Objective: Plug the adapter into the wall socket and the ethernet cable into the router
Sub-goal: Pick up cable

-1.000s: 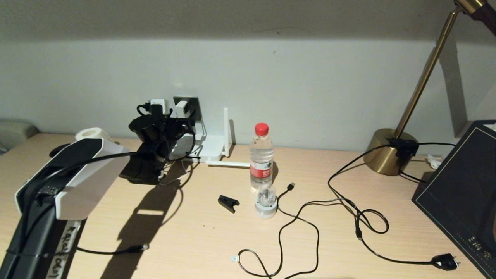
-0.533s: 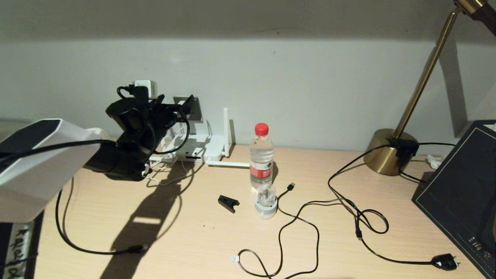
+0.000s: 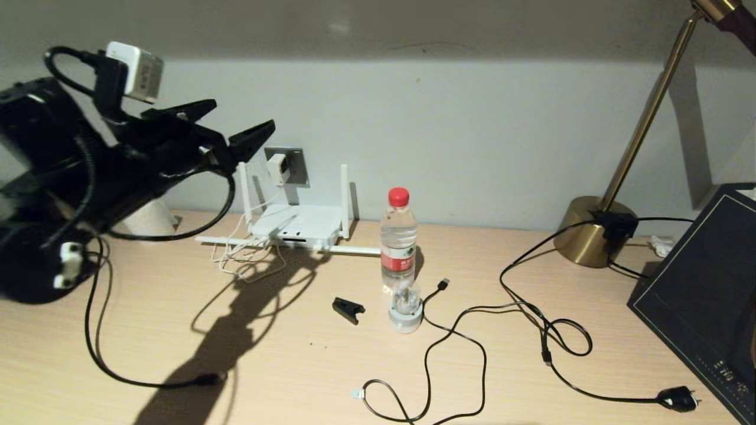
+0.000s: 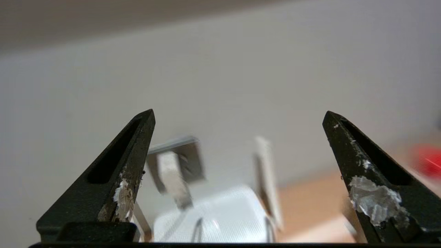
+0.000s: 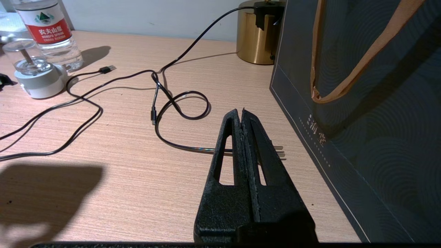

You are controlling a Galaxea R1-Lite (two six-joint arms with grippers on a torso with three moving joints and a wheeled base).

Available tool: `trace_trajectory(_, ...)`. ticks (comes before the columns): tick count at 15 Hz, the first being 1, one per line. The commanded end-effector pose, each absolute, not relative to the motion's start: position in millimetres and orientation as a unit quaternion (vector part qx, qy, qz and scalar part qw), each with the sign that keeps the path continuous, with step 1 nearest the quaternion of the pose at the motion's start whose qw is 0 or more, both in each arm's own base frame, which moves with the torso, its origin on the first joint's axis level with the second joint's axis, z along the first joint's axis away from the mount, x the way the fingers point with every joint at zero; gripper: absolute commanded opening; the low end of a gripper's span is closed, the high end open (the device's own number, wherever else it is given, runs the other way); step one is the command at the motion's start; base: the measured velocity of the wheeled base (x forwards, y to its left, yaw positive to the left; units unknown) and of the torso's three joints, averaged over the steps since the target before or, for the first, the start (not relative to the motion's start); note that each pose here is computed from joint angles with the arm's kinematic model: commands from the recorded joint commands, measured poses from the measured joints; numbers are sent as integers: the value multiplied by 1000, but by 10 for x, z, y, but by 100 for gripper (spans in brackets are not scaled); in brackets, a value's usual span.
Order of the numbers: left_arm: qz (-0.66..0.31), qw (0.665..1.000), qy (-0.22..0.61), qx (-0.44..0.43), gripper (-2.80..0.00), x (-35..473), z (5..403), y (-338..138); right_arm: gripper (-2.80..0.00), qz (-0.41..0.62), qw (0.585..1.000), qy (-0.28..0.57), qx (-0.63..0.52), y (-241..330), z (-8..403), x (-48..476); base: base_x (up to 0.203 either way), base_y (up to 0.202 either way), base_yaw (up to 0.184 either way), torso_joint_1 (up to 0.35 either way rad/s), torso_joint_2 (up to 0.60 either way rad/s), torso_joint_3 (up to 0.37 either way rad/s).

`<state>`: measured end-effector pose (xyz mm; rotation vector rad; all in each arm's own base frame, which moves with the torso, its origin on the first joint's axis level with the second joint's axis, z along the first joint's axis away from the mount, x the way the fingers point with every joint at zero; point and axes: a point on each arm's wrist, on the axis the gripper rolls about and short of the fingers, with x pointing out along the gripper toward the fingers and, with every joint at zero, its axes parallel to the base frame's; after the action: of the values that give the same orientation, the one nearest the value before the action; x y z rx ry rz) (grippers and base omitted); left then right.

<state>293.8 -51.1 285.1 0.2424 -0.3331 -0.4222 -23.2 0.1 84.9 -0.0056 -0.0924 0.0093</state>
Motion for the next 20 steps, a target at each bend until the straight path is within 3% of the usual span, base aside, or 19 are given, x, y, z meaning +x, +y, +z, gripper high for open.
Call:
trace_trajectory(1, -265, 939, -121, 181, 0, 1937, 3005, -382, -280, 5, 1000, -29, -3, 1, 753, -203, 0, 0, 0, 0, 0, 0)
trace_trajectory(4, -365, 892, 95, 249, 0, 1155, 2449, -286, -280, 5, 1000, -28, -3, 1, 753, -203, 0, 0, 0, 0, 0, 0)
trace_trajectory(7, -459, 795, 176, 355, 0, 767, 2096, -236, -280, 5, 1000, -28, -3, 1, 753, -203, 0, 0, 0, 0, 0, 0)
trace_trajectory(13, -528, 656, 264, 471, 0, 1382, 1781, -267, -280, 5, 1000, -29, -3, 1, 754, -203, 0, 0, 0, 0, 0, 0)
trace_trajectory(18, -517, 628, 328, 481, 0, 1830, 1729, -91, -280, 5, 1000, -29, -3, 1, 754, -203, 0, 0, 0, 0, 0, 0)
trace_trajectory(20, -535, 600, 330, 495, 0, 2065, 1719, 14, -280, 5, 1000, -28, -3, 1, 753, -203, 0, 0, 0, 0, 0, 0)
